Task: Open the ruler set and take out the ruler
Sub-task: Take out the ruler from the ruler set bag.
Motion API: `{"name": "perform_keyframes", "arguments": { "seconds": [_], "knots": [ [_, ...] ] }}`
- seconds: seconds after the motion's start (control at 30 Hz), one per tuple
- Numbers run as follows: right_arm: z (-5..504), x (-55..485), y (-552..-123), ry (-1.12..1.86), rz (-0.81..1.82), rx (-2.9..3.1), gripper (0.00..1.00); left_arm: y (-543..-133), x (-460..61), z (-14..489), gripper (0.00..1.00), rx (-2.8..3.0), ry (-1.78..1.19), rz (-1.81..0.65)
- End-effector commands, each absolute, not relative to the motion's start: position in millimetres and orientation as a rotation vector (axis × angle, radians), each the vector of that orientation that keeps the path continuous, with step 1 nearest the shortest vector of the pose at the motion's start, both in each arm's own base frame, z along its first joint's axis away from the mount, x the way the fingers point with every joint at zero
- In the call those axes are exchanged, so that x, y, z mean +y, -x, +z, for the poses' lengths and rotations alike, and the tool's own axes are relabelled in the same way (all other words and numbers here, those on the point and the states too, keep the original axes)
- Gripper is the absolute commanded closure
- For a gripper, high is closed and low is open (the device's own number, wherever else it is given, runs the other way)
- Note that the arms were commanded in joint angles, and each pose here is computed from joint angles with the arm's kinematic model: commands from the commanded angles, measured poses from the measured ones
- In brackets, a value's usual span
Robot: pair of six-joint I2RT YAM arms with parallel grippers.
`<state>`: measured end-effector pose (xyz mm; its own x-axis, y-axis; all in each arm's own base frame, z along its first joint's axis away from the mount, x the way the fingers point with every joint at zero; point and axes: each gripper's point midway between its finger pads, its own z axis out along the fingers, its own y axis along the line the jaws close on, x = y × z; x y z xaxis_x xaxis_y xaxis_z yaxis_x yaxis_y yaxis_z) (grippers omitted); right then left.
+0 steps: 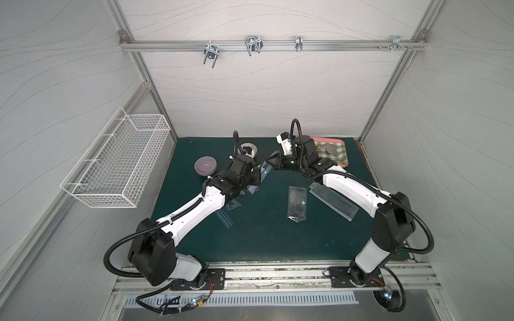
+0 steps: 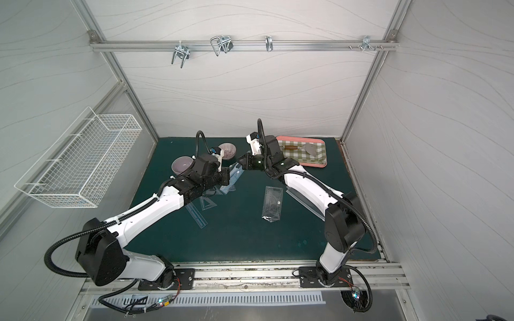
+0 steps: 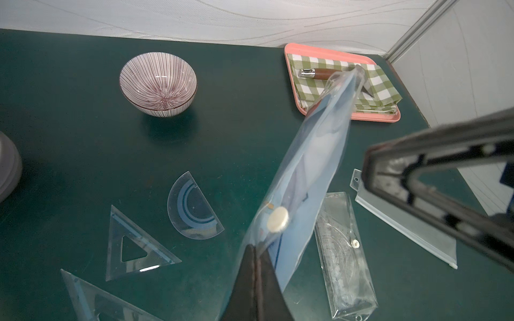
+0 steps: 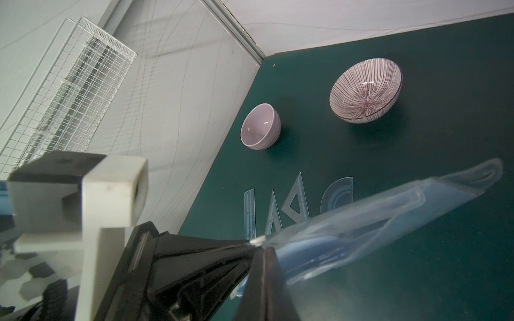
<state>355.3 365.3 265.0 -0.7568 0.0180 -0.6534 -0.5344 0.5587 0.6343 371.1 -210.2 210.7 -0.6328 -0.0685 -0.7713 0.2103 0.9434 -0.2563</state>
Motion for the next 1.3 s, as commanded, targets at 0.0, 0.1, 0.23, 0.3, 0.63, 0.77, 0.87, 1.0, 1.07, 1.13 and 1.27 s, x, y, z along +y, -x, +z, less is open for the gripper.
{"name": "perform_keyframes", "arguments": {
  "seconds": [0.0,0.1,0.23,0.3,0.63,0.77,0.87,1.0,1.07,1.13,1.27],
  "knots": [
    [259.2,362.3,-350.9,0.392,1.135,2.24,1.0,-387.9,-213.5,247.6,1.0,2.113,-0.019,-0.444],
    [256.7,361.1,-348.1,0.395,1.127,2.256,1.0,-389.5,-215.2,249.2,1.0,2.111,-0.015,-0.451],
    [247.6,364.3,-347.2,0.396,1.125,2.287,1.0,-390.7,-220.2,251.6,1.0,2.098,-0.016,-0.48],
    [243.7,367.7,-348.7,0.396,1.132,2.293,1.0,-390.3,-223.9,251.1,1.0,2.096,-0.032,-0.478],
    [231.5,377.4,-359.4,0.391,1.121,2.329,1.0,-389.1,-232.9,245.2,1.0,2.091,-0.061,-0.471],
    [222.2,375.3,-362.8,0.379,1.078,2.369,1.0,-388.0,-236.7,245.7,1.0,2.08,-0.072,-0.464],
    [214.7,367.9,-364.8,0.365,1.016,2.397,1.0,-387.3,-235.8,246.7,1.0,2.067,-0.068,-0.464],
    [208.7,358.0,-367.8,0.349,0.938,2.423,1.0,-385.6,-235.0,248.2,1.0,2.049,-0.064,-0.456],
    [206.7,353.7,-368.5,0.336,0.91,2.43,1.0,-385.1,-235.0,247.8,1.0,2.044,-0.064,-0.453],
    [204.5,349.2,-370.2,0.322,0.89,2.437,1.0,-384.1,-235.7,247.8,1.0,2.042,-0.066,-0.449],
    [201.6,338.7,-375.3,0.291,0.83,2.444,1.0,-380.9,-237.5,246.9,1.0,2.029,-0.076,-0.424]
  ]
}}
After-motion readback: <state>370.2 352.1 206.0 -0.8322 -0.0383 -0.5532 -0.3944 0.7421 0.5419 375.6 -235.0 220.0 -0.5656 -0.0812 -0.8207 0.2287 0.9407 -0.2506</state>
